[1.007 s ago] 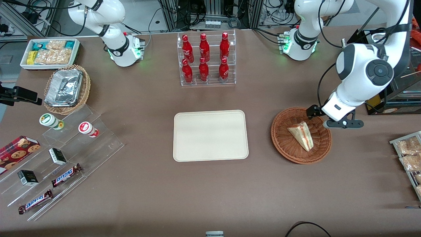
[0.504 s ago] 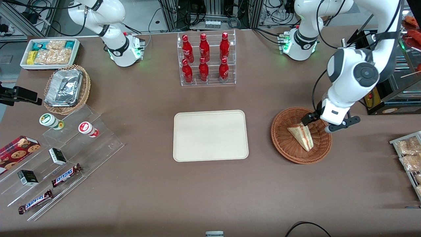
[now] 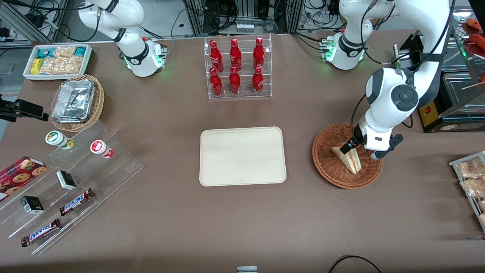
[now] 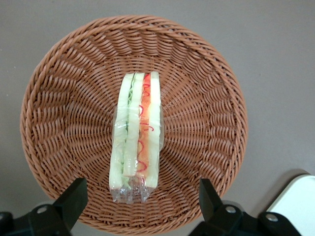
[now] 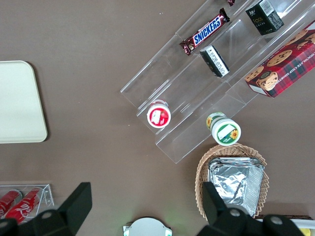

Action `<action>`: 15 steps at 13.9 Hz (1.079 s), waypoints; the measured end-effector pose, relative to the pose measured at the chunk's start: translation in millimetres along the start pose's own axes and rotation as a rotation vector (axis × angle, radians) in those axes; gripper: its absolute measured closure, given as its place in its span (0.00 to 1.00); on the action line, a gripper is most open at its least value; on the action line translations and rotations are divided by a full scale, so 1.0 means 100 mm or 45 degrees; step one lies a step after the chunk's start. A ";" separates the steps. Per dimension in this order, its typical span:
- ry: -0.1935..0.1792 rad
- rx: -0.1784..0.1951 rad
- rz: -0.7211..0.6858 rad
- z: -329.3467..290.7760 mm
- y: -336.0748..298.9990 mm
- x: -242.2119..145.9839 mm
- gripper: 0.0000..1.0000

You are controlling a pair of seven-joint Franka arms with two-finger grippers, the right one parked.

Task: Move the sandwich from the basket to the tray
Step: 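Lower the open left gripper onto the sandwich and close on it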

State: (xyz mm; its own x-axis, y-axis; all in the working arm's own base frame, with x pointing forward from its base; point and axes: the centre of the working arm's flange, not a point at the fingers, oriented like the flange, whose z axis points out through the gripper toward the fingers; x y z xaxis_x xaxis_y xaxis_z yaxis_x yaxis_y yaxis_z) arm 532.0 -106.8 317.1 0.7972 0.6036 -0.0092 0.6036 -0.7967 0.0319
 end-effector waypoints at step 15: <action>-0.033 0.050 0.009 0.60 -0.04 0.08 0.45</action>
State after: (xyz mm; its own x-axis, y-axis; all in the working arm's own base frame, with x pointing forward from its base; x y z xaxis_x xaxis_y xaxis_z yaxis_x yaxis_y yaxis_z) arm 536.7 -100.9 257.2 0.8011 0.5976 -0.0347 0.5977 -0.8017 -0.0069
